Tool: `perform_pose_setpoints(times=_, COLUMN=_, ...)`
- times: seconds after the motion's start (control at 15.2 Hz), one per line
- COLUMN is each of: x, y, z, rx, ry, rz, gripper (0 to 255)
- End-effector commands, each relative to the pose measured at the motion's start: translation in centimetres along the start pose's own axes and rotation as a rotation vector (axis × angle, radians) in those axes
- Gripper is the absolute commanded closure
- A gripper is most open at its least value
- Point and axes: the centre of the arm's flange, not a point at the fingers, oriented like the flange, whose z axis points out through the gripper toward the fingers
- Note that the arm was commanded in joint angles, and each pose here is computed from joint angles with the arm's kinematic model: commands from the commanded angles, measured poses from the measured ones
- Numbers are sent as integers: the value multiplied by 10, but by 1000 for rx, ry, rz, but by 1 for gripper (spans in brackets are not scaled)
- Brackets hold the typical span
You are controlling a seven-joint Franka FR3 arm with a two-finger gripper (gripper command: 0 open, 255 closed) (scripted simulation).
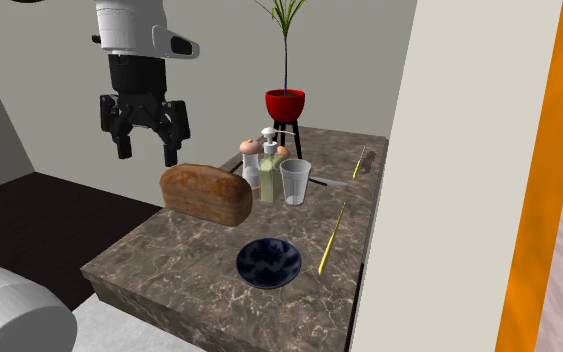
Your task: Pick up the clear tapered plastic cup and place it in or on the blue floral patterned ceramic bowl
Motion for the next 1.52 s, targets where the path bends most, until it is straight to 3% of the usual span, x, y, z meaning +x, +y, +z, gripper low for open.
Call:
perform_pose_setpoints(times=0.0, x=0, y=0, z=0, rx=0, ry=0, rz=0, gripper=0)
perform_pose_setpoints(times=1.45, x=236, y=146, z=52, rx=73, ry=110, rz=-46, gripper=0)
